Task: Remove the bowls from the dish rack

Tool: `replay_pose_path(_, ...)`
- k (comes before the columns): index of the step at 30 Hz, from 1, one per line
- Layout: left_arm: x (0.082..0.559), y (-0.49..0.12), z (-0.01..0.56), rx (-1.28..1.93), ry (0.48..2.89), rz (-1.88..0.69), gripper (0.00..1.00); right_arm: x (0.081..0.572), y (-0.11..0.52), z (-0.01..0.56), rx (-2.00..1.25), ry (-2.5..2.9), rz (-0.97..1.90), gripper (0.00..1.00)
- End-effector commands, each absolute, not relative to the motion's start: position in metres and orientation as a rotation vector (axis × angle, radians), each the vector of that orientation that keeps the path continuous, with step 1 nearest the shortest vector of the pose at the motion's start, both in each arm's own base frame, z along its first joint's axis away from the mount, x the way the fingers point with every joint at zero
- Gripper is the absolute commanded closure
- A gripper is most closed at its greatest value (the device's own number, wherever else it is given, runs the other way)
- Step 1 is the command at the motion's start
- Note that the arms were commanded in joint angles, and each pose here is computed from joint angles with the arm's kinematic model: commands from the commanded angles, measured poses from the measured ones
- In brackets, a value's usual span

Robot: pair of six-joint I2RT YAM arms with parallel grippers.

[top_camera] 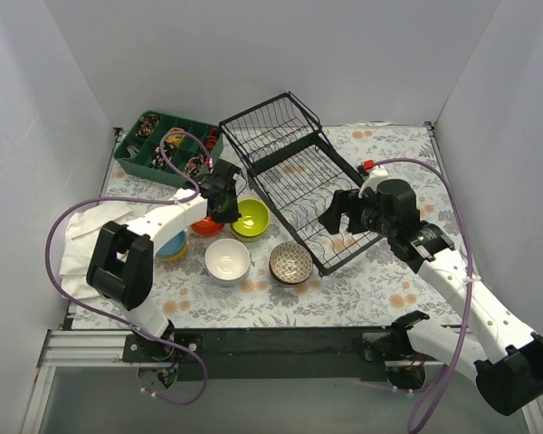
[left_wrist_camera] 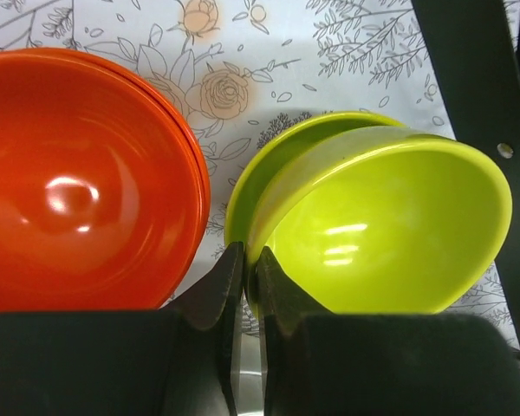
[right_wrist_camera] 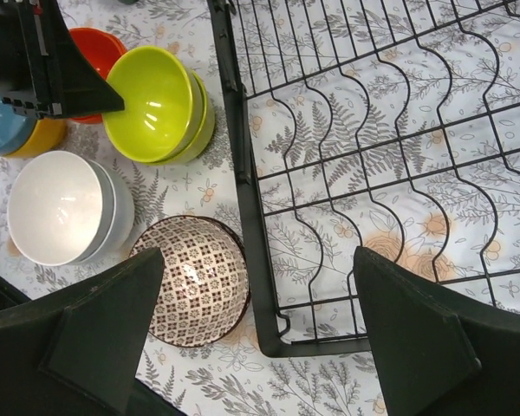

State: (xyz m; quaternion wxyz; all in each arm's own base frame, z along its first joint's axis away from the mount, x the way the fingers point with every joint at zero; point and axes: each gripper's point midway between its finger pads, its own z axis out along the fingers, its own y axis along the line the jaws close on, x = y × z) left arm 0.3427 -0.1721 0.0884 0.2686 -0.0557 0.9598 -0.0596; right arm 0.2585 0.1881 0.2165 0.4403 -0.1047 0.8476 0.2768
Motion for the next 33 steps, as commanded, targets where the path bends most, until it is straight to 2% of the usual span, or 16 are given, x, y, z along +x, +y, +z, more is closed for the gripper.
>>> replay_pose_path(1, 0.346, -0.181, 0.109, -0.130, 2.570, -0.226, 0.85, 0.266, 0.181, 0.239, -0.271, 2.043, 0.633, 0.01)
replay_pose_path(3, 0.345, -0.180, 0.120, -0.134, 2.545, -0.233, 0.72, 0.267, 0.181, 0.239, -0.280, 2.044, 0.625, 0.01)
replay_pose_path(4, 0.345, -0.179, 0.125, -0.137, 2.532, -0.236, 0.62, 0.269, 0.181, 0.240, -0.282, 2.041, 0.620, 0.01)
replay_pose_path(8, 0.344, -0.176, 0.153, -0.148, 2.465, -0.268, 0.42, 0.276, 0.184, 0.239, -0.294, 2.050, 0.610, 0.01)
replay_pose_path(10, 0.341, -0.176, 0.169, -0.159, 2.432, -0.295, 0.35, 0.280, 0.185, 0.241, -0.309, 2.050, 0.600, 0.01)
replay_pose_path(11, 0.342, -0.175, 0.178, -0.163, 2.411, -0.305, 0.22, 0.286, 0.187, 0.245, -0.315, 2.046, 0.593, 0.01)
replay_pose_path(15, 0.336, -0.164, 0.215, -0.201, 2.319, -0.312, 0.02, 0.306, 0.191, 0.256, -0.334, 2.035, 0.573, 0.01)
replay_pose_path(21, 0.308, -0.124, 0.281, -0.273, 2.128, -0.281, 0.02, 0.343, 0.156, 0.277, -0.205, 2.047, 0.505, 0.01)
replay_pose_path(25, 0.276, -0.094, 0.314, -0.322, 1.998, -0.278, 0.02, 0.351, 0.096, 0.294, -0.040, 2.021, 0.385, 0.01)
replay_pose_path(29, 0.241, -0.061, 0.342, -0.388, 1.837, -0.285, 0.02, 0.327, 0.050, 0.319, 0.052, 1.944, 0.226, 0.01)
replay_pose_path(33, 0.204, -0.030, 0.368, -0.408, 1.680, -0.295, 0.02, 0.293, 0.029, 0.339, 0.063, 1.840, 0.130, 0.02)
